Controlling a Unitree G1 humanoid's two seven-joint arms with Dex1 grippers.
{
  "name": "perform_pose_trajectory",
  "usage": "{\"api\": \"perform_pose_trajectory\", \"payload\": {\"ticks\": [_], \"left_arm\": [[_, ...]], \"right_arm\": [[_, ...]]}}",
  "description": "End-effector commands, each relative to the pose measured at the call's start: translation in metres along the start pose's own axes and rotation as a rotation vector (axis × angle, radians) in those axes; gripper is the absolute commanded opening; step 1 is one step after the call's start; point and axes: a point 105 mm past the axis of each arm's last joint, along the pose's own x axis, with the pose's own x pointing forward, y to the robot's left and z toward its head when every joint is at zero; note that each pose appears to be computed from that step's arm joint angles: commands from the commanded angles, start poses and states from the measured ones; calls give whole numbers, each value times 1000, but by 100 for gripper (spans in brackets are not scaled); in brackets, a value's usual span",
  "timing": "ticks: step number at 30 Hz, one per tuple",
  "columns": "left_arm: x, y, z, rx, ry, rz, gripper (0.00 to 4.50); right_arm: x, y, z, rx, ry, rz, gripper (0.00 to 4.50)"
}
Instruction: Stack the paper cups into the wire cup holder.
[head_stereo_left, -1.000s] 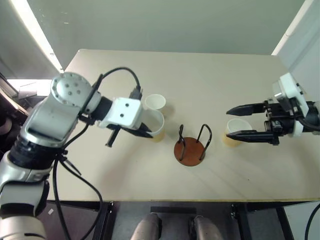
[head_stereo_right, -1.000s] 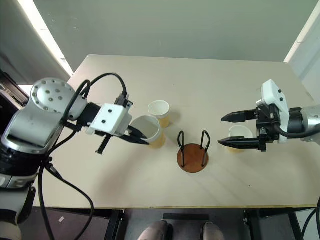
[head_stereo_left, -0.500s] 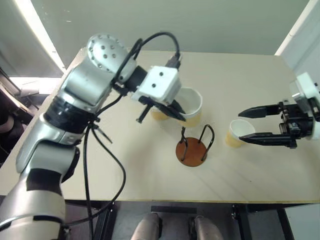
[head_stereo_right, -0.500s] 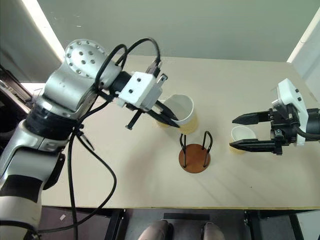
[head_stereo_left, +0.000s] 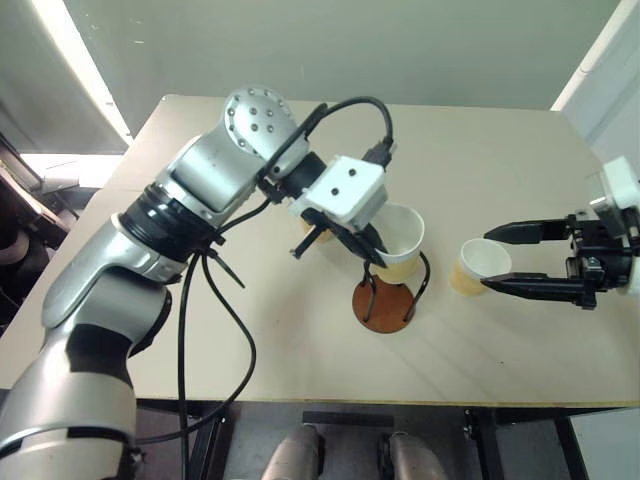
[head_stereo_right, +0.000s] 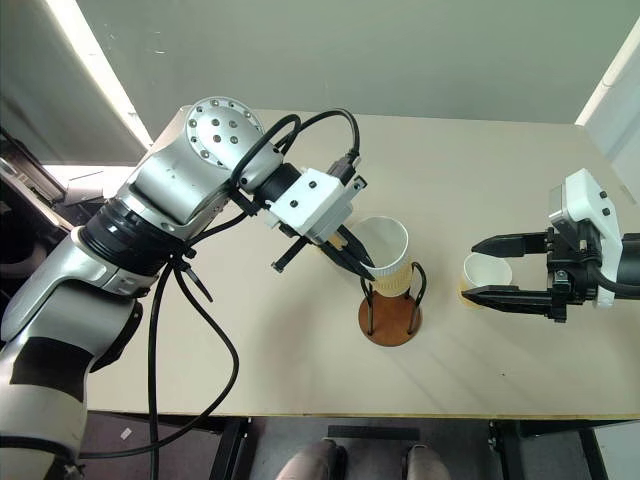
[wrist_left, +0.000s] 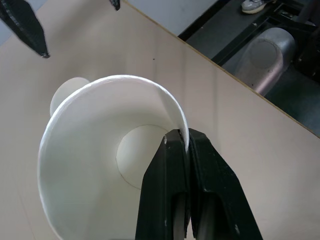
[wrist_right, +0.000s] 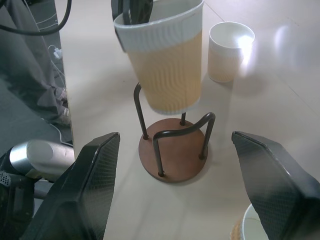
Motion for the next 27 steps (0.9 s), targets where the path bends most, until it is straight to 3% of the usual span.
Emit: {"api": "perform_pose_trajectory", "payload": {"ticks": [1, 6, 9, 20, 27], "left_arm": [[7, -4, 3, 55, 4, -53, 1], [14, -1, -7, 69, 52, -58, 1], [18, 4, -9, 91, 63, -47, 57], [3, 29, 7, 43, -56, 133, 425], [-42, 17, -13, -136, -107, 317, 425]], "right_arm": [[-7, 4, 10, -46, -21, -22, 372], [-8, 5, 10, -46, -20, -25, 372], [-8, 4, 8, -48, -16, -29, 372], [4, -12, 2, -70, 40, -98, 372], [21, -27, -26, -161, 204, -127, 372]]}}
